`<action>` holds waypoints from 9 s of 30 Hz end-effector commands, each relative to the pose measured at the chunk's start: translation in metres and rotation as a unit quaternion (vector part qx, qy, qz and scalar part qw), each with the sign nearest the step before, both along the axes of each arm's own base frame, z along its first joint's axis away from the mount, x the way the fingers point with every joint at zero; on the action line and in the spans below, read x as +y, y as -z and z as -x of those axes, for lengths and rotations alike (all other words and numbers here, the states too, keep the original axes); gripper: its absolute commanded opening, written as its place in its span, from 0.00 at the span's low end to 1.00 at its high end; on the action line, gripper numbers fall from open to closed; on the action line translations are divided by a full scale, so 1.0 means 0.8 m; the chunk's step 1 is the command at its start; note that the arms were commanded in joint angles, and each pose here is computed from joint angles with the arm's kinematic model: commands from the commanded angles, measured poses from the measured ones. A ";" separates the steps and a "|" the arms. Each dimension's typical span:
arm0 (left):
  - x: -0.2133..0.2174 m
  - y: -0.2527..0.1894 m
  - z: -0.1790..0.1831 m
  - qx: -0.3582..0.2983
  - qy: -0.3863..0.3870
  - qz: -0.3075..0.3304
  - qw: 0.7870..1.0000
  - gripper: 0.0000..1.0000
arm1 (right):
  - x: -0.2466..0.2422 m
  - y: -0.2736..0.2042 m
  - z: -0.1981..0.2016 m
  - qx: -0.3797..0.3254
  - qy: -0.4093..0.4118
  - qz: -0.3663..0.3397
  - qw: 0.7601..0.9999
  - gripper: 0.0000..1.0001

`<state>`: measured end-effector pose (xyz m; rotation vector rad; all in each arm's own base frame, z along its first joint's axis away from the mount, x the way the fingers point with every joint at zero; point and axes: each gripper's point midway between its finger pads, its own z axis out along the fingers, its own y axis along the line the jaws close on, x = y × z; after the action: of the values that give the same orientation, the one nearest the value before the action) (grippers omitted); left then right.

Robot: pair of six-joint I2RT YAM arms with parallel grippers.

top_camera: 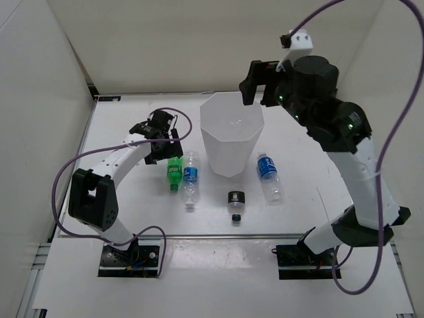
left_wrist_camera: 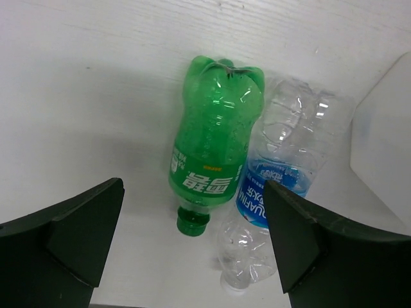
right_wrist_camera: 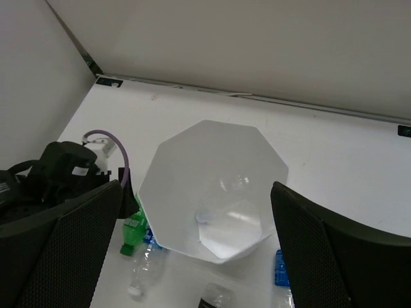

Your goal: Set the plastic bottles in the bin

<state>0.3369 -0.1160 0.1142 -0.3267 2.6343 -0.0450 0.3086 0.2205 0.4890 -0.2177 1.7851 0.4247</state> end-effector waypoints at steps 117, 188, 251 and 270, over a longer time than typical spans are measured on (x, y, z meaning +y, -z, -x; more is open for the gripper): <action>-0.070 -0.043 0.021 -0.049 0.035 0.153 0.986 1.00 | -0.015 0.096 -0.078 0.188 -0.004 -0.093 0.978 1.00; -0.233 -0.394 -0.070 -0.432 0.136 0.019 0.891 1.00 | -0.119 0.164 -0.011 0.233 0.087 -0.130 0.960 1.00; 0.107 -0.159 0.176 -0.225 -0.132 -0.081 0.962 1.00 | -0.036 0.438 0.196 0.434 0.009 -0.013 0.901 0.27; 0.094 -0.147 0.165 -0.196 -0.110 -0.106 0.969 1.00 | 0.046 0.043 -0.051 0.067 -0.056 -0.017 0.996 0.84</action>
<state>0.2020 -0.0412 0.2172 -0.4761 2.2037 0.2475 0.3460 0.2612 0.4427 -0.1401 1.9262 0.5811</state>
